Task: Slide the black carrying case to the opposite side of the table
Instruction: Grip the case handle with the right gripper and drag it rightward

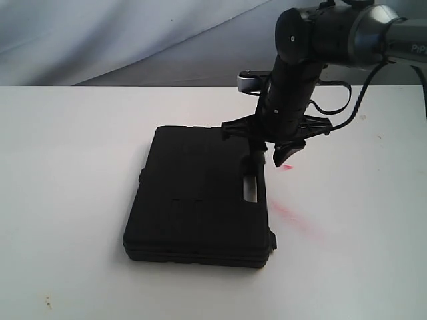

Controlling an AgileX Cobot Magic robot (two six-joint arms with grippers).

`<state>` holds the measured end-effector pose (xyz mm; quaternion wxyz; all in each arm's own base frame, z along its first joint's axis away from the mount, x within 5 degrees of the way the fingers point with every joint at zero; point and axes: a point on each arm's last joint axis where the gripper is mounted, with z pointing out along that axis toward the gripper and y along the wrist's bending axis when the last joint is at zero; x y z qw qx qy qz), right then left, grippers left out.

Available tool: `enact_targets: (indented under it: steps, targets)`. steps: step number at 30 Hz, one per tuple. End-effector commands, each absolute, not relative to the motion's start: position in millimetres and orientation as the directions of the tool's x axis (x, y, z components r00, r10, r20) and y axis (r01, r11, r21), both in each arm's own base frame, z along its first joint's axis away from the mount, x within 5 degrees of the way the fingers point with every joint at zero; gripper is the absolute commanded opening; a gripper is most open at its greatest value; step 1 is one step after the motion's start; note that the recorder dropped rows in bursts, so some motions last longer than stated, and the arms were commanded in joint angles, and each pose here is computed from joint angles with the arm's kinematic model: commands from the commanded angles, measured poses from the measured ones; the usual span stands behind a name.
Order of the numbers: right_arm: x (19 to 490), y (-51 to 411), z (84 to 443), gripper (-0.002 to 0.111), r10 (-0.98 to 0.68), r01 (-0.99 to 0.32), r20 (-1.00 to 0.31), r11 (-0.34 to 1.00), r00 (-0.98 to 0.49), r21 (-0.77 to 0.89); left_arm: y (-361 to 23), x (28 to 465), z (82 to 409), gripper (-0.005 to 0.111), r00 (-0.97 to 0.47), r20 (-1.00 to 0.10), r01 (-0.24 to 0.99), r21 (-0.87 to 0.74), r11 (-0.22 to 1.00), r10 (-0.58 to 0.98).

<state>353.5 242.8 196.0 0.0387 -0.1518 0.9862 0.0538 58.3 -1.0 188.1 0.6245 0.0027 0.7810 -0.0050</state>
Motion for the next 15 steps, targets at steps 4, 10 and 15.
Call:
enact_targets:
  steps: [4, 10, 15]
  targets:
    - [353, 243, 177, 0.041, -0.287, -0.295, -0.092, 0.952, -0.953, 0.086, -1, 58, 187, 0.0, -0.219, -0.976, 0.008, -0.006, 1.0, -0.004]
    - [354, 243, 165, 0.041, -0.278, -0.289, -0.119, 0.953, -0.953, 0.092, -1, 58, 187, 0.0, -0.219, -0.976, 0.008, -0.006, 1.0, -0.004]
    - [354, 245, 162, 0.041, -0.267, -0.282, -0.139, 0.954, -0.954, 0.099, -1, 58, 187, 0.0, -0.219, -0.976, 0.008, -0.008, 1.0, -0.006]
